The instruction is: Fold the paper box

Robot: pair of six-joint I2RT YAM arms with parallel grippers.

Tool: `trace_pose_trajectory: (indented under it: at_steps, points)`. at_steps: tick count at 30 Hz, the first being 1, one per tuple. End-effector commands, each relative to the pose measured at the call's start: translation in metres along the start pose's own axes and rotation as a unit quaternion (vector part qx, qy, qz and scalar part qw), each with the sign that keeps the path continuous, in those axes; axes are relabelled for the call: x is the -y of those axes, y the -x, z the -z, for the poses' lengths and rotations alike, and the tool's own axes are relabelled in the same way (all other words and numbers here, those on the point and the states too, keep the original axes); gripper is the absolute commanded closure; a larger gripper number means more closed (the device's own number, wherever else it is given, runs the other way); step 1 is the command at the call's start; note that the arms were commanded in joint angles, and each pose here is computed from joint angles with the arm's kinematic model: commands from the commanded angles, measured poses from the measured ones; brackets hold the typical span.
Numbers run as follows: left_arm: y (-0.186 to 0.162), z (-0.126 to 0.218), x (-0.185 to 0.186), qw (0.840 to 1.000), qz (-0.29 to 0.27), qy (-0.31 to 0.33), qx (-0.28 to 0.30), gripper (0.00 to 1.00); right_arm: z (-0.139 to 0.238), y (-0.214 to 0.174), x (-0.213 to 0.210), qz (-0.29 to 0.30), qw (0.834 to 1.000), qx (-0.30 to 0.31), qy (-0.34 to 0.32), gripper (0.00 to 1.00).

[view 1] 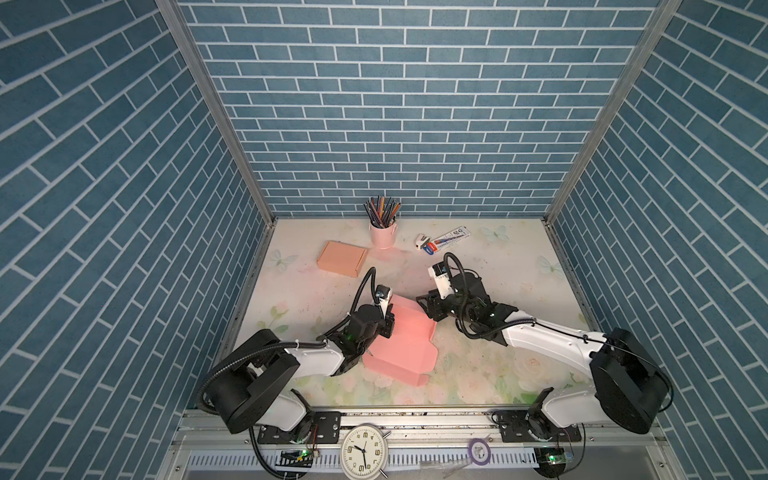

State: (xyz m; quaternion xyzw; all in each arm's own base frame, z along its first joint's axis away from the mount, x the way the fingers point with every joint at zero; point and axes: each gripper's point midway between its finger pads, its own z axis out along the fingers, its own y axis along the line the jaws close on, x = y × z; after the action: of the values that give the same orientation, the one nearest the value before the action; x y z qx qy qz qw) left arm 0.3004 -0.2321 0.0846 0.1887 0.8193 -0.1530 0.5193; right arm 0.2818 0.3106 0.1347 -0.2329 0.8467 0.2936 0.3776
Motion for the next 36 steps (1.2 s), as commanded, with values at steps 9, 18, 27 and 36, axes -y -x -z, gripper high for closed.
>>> trace_pose_trajectory:
  at_steps: [9, 18, 27, 36]
  points:
    - [-0.010, -0.001, 0.001, 1.000, -0.005, -0.001, 0.009, 0.83, -0.022, -0.016, -0.002, -0.015, 0.999, -0.038, 0.020, 0.51]
    - [-0.023, 0.011, -0.002, 1.000, 0.011, -0.004, 0.002, 0.79, -0.020, -0.024, -0.003, 0.001, 0.999, -0.048, 0.008, 0.52]
    - [-0.025, 0.019, -0.003, 1.000, 0.022, -0.008, 0.004, 0.78, -0.020, -0.035, 0.000, 0.015, 0.998, -0.062, -0.017, 0.53]
    - [-0.028, 0.021, -0.002, 1.000, 0.023, -0.009, 0.002, 0.78, -0.012, -0.021, 0.002, 0.040, 0.997, -0.054, -0.049, 0.53]
